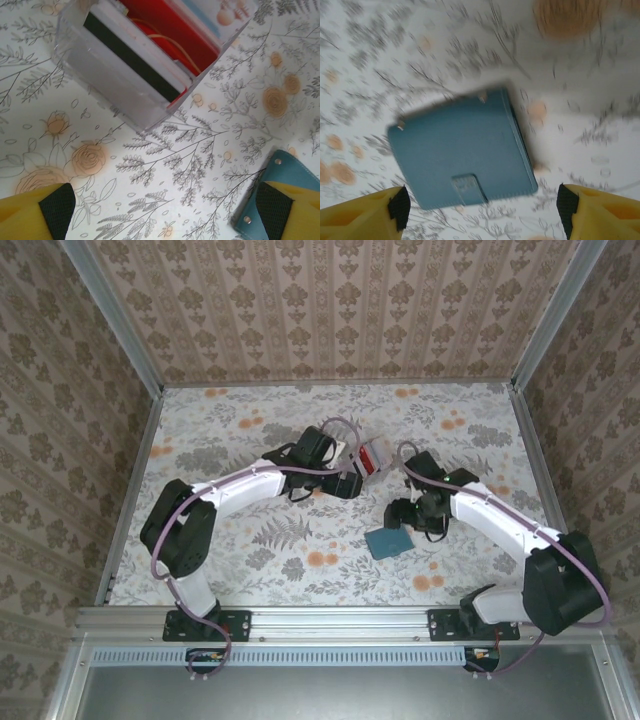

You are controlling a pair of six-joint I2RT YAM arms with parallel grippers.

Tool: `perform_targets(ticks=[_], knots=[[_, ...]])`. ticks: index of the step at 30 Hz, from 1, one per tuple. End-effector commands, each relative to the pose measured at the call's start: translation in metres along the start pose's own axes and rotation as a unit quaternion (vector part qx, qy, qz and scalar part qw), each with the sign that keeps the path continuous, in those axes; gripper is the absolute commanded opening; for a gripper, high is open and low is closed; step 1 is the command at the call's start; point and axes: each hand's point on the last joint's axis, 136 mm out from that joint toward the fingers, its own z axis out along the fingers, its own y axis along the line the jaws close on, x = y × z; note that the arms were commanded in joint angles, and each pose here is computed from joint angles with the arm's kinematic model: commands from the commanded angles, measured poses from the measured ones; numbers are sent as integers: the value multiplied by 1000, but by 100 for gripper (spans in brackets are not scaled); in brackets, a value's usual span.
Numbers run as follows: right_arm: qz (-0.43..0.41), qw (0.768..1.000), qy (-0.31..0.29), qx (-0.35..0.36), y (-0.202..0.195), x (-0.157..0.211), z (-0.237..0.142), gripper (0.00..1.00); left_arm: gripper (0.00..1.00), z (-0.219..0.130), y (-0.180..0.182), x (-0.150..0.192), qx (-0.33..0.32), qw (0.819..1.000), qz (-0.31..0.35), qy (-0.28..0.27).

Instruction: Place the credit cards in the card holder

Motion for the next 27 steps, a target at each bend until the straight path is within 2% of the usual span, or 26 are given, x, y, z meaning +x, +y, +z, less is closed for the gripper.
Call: perform_targets(ticks=[1,7,10,12,14,16,18,23,27], knots=[[63,997,24,41,-25,26,10,80,97,1,-2,-2,2,1000,-11,-14],[54,998,20,7,-7,22,39,77,97,5,-5,-4,14,1000,-19,-15],[45,999,12,-15,10,11,50,69,97,1,-3,-3,8,1000,-16,-15],[37,999,6,-17,14,5,52,57,97,-4,0,-3,0,1000,-16,-20],[22,1000,3,-17,18,-1,51,39,97,-7,3,-4,-6,1000,-18,-23],[-6,1000,3,-16,23,-7,44,14,97,-12,9,-4,-19,999,-25,-26],[-29,999,-12,-11,28,-18,31,1,97,-16,14,-5,-23,998,-36,-35],[-91,994,-57,35,30,-48,-12,0,97,-28,28,-9,-32,995,-76,-54],[-142,976,-104,126,23,-68,-58,0,97,-46,61,-3,-60,984,-154,-73]])
